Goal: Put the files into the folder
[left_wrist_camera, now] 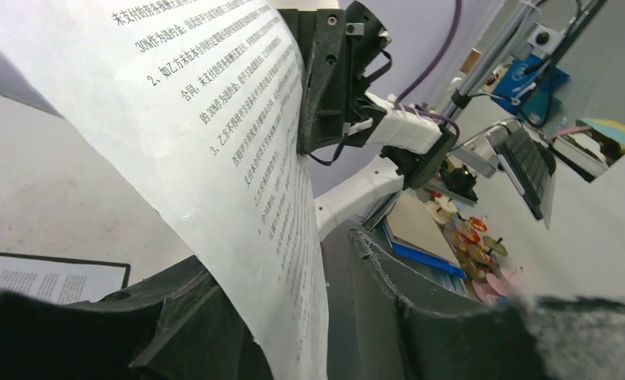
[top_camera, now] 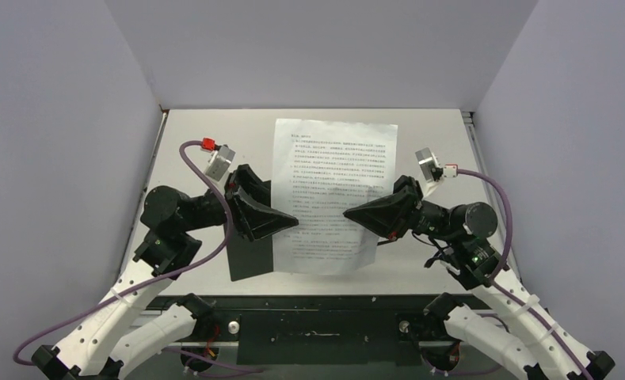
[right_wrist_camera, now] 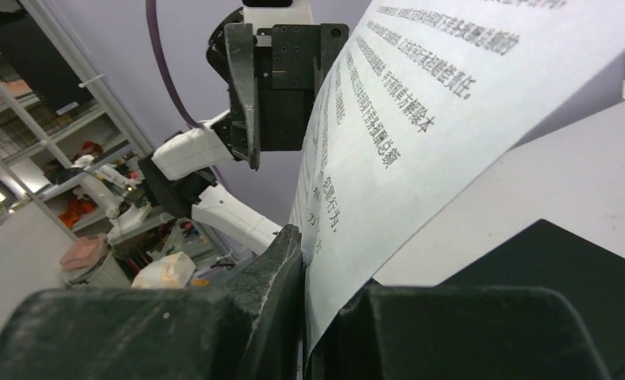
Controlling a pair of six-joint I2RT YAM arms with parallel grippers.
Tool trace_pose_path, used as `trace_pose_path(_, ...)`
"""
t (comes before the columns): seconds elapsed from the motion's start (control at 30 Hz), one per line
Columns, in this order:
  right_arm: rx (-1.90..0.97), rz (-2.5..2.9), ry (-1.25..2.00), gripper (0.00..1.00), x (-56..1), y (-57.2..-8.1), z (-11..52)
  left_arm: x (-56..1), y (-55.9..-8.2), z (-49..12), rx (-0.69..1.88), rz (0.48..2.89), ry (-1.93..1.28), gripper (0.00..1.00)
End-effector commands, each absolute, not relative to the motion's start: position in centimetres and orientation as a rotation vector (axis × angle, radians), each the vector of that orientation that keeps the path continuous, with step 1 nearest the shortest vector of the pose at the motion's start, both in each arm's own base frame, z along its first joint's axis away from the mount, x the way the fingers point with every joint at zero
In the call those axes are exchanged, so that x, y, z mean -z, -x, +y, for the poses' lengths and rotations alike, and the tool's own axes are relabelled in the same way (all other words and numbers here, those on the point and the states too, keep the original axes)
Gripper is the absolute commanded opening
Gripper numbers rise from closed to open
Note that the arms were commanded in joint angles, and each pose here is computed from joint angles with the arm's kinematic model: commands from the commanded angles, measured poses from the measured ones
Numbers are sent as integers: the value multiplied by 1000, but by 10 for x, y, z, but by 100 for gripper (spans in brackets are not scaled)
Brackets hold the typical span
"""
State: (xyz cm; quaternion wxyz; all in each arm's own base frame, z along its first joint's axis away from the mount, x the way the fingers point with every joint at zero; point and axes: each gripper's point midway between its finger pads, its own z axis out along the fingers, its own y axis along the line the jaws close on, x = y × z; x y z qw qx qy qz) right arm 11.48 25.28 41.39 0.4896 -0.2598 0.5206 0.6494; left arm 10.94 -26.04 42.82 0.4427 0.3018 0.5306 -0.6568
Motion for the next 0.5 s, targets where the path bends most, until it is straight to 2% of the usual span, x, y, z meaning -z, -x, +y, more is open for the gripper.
trace_pose_path(0.0, -1422, 1349, 625, 5, -410, -139, 255, -413, -145, -259, 1508, 1419, -573, 48)
trace_pose_path(0.03, -1391, 1372, 625, 5, -407, -143, 255, -408, -154, -257, 1473, 1452, -527, 51)
trace_pose_path(0.1, -1321, 1438, 626, 5, -397, -154, 256, -398, -171, -254, 1408, 1504, -438, 66)
trace_pose_path(0.2, -1232, 1540, 624, 5, -384, -167, 254, -385, -191, -250, 1335, 1566, -339, 70)
trace_pose_path(0.3, -1130, 1644, 614, 5, -370, -183, 251, -368, -208, -245, 1263, 1639, -251, 82)
trace_pose_path(0.37, -1085, 1710, 626, 5, -360, -189, 251, -358, -220, -242, 1212, 1676, -195, 85)
trace_pose_path(0.43, -1038, 1770, 619, 5, -351, -197, 249, -348, -230, -240, 1168, 1708, -153, 99)
trace_pose_path(0.47, -1008, 1803, 610, 5, -346, -202, 247, -342, -235, -239, 1142, 1731, -128, 97)
